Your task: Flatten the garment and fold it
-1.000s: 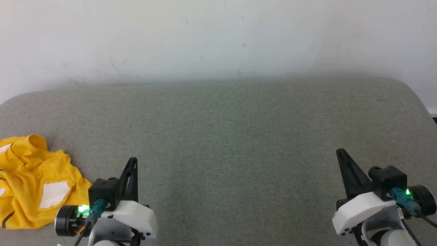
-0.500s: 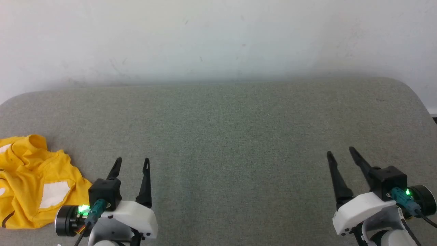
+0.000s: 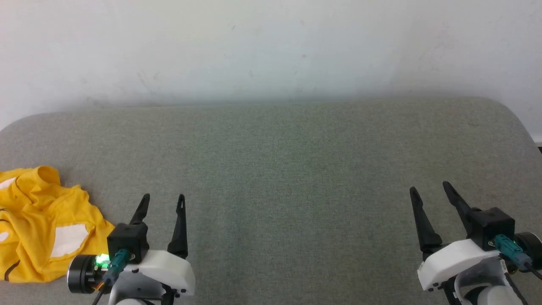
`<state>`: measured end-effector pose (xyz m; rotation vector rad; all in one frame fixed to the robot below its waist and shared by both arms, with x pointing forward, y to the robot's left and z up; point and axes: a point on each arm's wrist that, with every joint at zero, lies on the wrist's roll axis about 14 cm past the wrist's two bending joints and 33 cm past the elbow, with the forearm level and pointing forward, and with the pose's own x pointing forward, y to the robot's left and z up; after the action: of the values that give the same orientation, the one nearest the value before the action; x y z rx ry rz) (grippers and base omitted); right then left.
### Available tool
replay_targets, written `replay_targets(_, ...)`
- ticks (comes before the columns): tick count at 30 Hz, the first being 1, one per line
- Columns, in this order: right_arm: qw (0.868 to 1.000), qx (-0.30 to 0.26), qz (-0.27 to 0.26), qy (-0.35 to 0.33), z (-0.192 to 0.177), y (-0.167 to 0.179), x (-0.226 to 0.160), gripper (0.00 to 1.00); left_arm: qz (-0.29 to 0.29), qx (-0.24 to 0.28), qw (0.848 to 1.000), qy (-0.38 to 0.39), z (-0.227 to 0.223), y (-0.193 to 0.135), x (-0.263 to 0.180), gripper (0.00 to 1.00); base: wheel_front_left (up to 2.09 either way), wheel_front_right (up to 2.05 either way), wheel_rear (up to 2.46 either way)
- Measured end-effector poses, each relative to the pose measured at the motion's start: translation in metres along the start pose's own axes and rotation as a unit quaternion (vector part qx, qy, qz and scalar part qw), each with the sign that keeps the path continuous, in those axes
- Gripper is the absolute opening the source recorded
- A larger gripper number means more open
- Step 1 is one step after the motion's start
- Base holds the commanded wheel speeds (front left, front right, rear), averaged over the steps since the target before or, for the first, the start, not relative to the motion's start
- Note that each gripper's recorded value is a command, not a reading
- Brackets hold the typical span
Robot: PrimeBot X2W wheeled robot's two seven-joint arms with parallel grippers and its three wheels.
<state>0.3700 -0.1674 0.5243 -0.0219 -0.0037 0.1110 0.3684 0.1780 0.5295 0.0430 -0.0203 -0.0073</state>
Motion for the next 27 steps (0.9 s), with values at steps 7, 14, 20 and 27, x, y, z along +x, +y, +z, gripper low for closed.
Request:
replay_targets(7,1.000,0.006,-0.003,-0.002,-0.001,-0.002,0.000,1.00,0.003,-0.005,1.000,-0.004,0.001,0.002,-0.002,1.00,0.00,0.00,0.00)
replay_targets(14,1.000,0.013,-0.006,-0.003,-0.004,-0.004,-0.001,1.00,0.008,-0.012,1.000,-0.012,0.003,0.005,-0.006,1.00,0.00,0.00,0.00)
replay_targets(20,1.000,0.015,-0.005,-0.006,-0.004,-0.004,0.000,1.00,0.015,-0.013,1.000,-0.016,0.002,0.010,-0.011,1.00,0.00,0.00,0.00)
replay_targets(27,1.000,0.019,0.006,-0.011,-0.003,0.004,0.004,1.00,0.029,-0.017,0.999,-0.024,0.005,0.018,-0.016,1.00,0.00,0.00,0.00)
